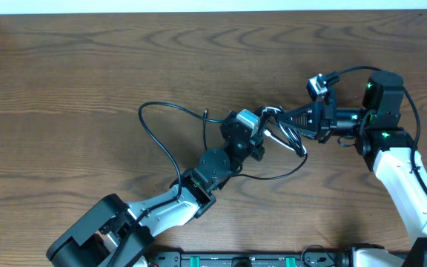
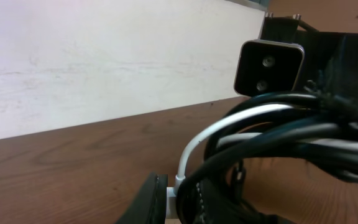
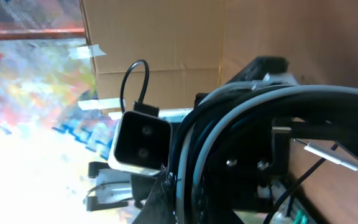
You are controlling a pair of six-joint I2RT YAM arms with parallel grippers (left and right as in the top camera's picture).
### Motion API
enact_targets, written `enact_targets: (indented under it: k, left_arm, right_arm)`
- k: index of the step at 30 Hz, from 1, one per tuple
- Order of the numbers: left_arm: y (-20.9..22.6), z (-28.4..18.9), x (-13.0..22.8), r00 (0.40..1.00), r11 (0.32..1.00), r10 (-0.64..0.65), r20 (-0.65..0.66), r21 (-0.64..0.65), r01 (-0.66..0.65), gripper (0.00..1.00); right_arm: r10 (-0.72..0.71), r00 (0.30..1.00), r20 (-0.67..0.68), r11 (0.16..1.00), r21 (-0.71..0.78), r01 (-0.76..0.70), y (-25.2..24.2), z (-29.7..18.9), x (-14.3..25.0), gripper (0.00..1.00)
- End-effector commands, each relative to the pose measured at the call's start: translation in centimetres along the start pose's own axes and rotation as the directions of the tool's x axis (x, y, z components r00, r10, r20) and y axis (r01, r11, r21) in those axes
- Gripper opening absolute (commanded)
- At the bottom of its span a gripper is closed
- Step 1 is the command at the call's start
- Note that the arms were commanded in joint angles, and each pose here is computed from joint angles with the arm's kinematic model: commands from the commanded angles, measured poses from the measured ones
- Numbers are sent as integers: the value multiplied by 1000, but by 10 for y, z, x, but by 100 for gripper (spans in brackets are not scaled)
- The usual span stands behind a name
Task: Untangle cables
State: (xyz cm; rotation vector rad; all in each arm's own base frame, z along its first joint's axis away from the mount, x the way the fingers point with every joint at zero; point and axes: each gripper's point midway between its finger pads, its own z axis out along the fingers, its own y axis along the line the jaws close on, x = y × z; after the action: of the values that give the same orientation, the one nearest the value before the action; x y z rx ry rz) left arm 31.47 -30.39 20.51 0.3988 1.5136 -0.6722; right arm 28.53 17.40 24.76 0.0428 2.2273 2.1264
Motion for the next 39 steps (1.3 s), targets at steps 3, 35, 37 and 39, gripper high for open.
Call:
enact_targets:
  k: [3,35,37,39]
  left_arm:
    - [-1,4,-10,1000,1000,7,25,-6,-7,8]
    - [0,-48,21,950,999,-47,-308,-14,45,53]
    - [-4,-47,29,940,997,-66,-333,3,71,56]
    - [-6,-46,39,925,991,-126,-359,-7,132,75]
  right_arm:
    - [-167,982,86,983,85,160,-10,2,-16,2]
    - [-99,946,310,886,460,-58,-94,-27,-38,1]
    - [-100,952,291,902,430,-36,-88,-23,-36,1]
    - [-91,956,280,913,406,-32,-83,-20,-35,1]
